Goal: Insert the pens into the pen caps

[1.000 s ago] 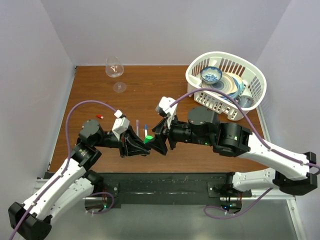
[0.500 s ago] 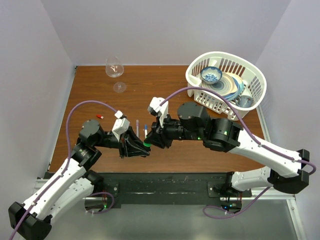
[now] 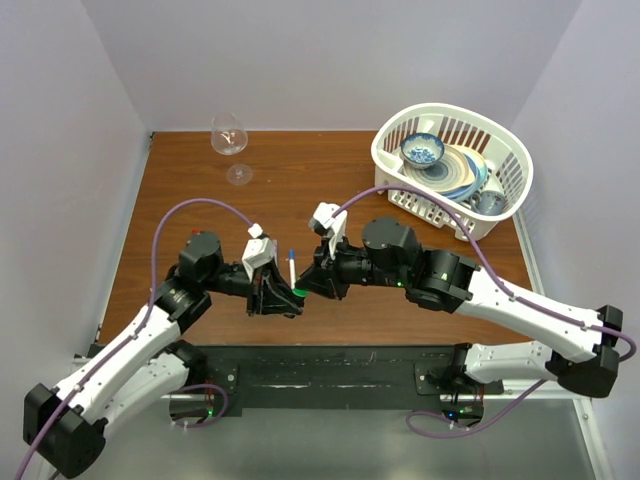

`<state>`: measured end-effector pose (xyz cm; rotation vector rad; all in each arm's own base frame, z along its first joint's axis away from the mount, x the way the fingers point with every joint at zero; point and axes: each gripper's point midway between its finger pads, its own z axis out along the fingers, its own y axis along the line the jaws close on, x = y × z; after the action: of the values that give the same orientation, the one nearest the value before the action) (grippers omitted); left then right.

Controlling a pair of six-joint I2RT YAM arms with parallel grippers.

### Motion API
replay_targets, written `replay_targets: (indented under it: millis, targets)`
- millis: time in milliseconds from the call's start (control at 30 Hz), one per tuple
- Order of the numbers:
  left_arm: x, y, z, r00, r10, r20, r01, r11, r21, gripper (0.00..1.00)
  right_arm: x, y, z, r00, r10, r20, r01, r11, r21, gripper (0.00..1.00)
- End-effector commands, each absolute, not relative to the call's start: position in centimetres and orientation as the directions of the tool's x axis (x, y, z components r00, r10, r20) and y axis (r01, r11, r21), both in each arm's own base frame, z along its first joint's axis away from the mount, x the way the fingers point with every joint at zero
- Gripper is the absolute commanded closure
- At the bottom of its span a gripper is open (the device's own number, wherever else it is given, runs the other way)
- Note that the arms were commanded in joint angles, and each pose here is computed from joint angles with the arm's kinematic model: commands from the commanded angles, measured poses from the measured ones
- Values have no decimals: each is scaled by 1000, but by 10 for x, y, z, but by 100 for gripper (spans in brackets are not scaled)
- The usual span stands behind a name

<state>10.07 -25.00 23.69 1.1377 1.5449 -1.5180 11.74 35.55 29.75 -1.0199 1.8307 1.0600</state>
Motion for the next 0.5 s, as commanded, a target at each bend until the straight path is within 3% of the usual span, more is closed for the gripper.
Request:
replay_targets:
  millis: [0, 167, 467]
  targets:
    - [148, -263, 297, -141, -16, -990, 989, 38, -142, 100, 56, 351, 221, -519, -508, -687, -851, 228, 474, 100]
    - [164, -268, 307, -108, -40, -993, 991, 69, -110, 100, 43, 355, 207, -592, -451, -668, -796, 199, 572, 100]
    - [190, -270, 316, -56, -10, -998, 988, 145, -57, 100, 31, 342, 169, -648, -525, -552, -740, 262, 619, 100]
